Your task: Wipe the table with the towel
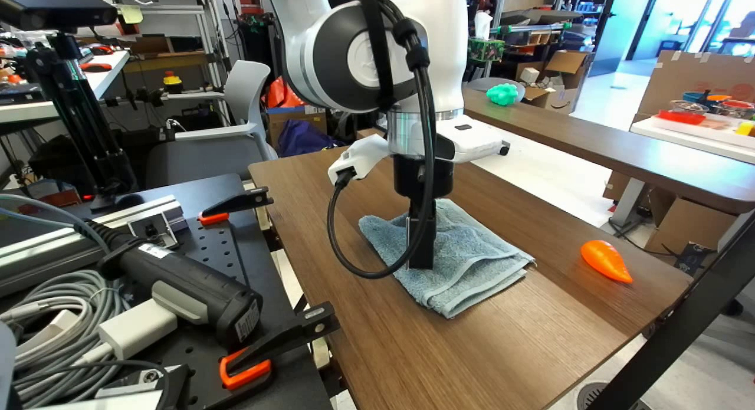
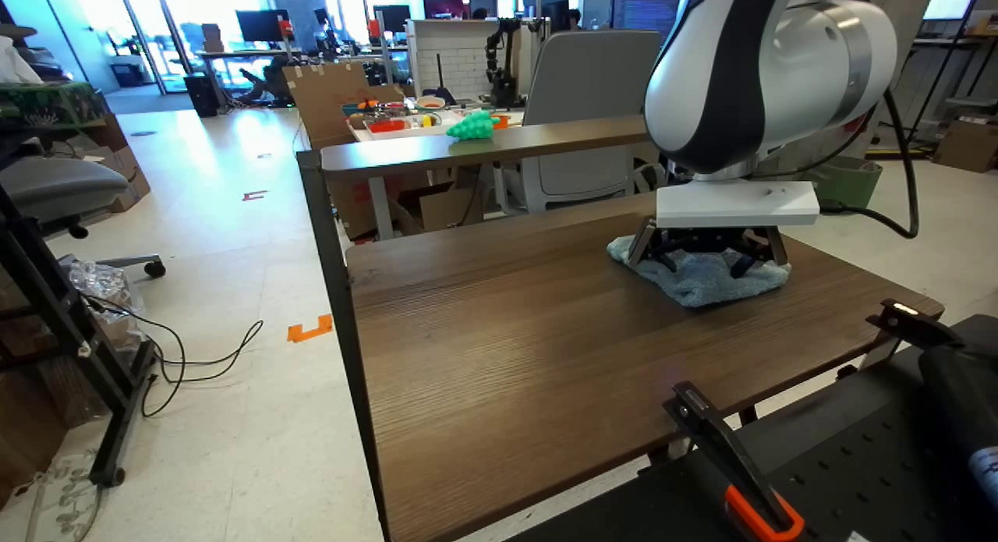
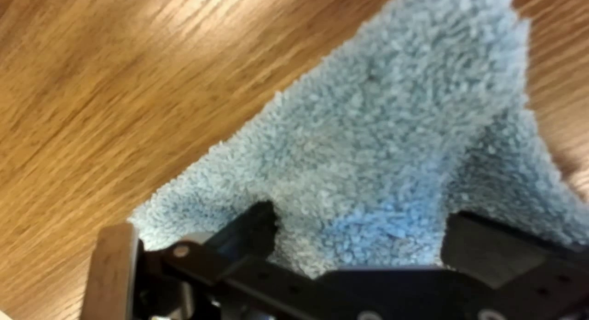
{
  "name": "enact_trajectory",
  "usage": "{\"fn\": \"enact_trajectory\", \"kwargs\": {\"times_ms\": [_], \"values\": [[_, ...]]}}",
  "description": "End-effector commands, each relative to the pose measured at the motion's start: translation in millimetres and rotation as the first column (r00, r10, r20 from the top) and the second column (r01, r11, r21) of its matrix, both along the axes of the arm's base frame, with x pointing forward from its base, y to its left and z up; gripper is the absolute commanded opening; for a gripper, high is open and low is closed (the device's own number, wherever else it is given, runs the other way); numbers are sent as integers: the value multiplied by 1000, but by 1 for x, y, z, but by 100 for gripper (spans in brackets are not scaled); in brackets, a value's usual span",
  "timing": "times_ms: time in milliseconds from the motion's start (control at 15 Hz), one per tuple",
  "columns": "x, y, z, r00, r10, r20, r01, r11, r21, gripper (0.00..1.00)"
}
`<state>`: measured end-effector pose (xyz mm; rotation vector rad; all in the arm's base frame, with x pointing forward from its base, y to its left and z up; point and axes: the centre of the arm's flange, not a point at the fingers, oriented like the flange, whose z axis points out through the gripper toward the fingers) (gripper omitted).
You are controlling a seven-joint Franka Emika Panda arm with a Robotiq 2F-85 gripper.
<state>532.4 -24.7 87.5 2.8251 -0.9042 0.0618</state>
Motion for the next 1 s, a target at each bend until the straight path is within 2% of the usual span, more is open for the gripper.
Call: {"fn": "enact_trajectory", "kwargs": {"times_ms": [0,133,200,400,933], "values": [[-48,2,58,989,147,22,-148,989,11,100],[-47,-2,58,989,144,25,-145,989,20,100],[0,0,0,1000,0,0,0,1000,0,100],[-13,5,18,997,75,17,-75,997,4,100],[2,12,-3,999,39,-32,-39,999,1,100]]}}
